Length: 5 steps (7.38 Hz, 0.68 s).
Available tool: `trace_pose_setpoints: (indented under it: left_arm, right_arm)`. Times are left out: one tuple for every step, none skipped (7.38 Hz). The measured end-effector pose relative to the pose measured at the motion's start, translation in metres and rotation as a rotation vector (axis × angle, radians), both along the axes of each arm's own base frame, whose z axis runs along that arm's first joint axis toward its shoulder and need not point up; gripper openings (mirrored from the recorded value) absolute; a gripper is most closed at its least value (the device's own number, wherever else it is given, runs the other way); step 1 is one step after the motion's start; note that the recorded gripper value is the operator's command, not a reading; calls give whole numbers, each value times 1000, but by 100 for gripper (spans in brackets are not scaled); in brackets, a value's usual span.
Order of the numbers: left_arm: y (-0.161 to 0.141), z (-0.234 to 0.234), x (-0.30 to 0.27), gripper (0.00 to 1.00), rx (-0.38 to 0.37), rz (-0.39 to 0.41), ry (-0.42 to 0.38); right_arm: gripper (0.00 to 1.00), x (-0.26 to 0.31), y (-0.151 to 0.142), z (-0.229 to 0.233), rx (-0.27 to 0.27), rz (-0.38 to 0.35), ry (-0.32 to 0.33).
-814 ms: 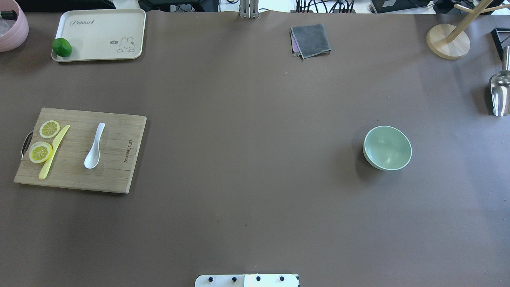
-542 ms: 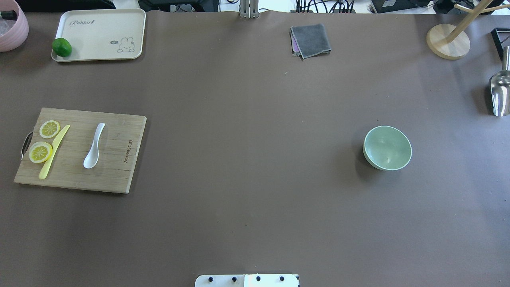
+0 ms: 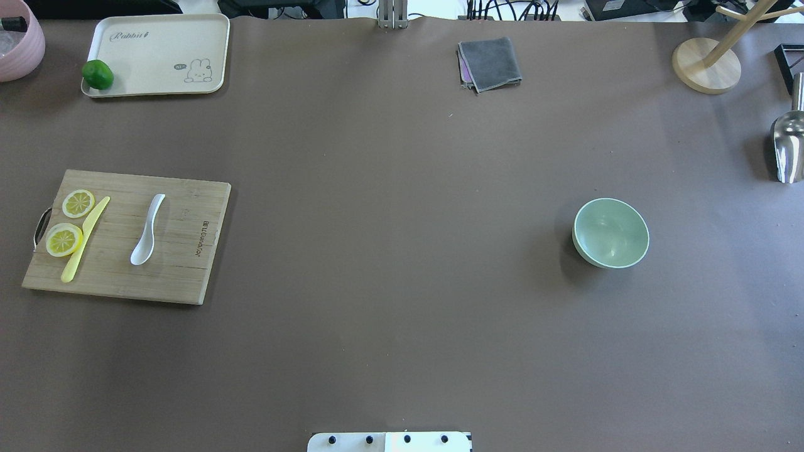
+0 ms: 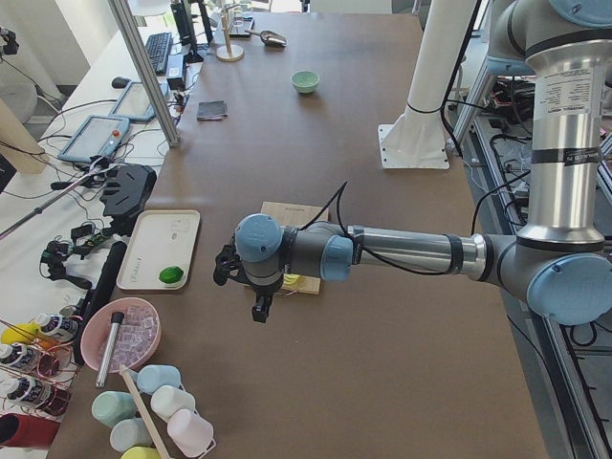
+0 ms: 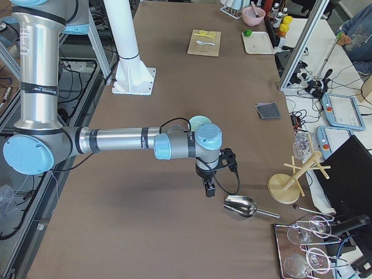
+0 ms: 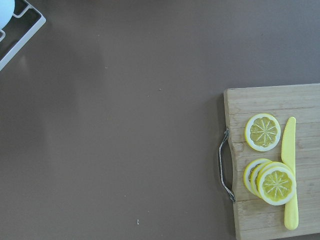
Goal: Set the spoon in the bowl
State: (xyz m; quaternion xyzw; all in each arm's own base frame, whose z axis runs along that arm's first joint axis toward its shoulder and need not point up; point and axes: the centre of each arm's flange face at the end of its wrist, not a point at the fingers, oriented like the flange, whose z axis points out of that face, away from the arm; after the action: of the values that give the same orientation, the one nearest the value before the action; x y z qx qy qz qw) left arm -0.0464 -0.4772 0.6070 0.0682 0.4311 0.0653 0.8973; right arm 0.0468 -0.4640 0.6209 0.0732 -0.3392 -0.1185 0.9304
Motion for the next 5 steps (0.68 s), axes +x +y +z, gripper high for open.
trace_pose_setpoints:
  left_arm:
    - [-1,-3,0,98,6,0,0]
    - [-2,-6,1,98,12,1,0]
    - [-2,-8,0,98,19,2,-1]
    - [-2,-10,0,98,24,1,-3]
    - [-3,-11,-1,98,28,0,-7]
  right_arm:
    - [100,0,0,-1,2,0,0]
    - [100,0,-1,-1,3,0,0]
    - [100,0,-1,-2,5,0,0]
    - [100,0,-1,-3,6,1,0]
    - [100,0,-1,-4,7,1,0]
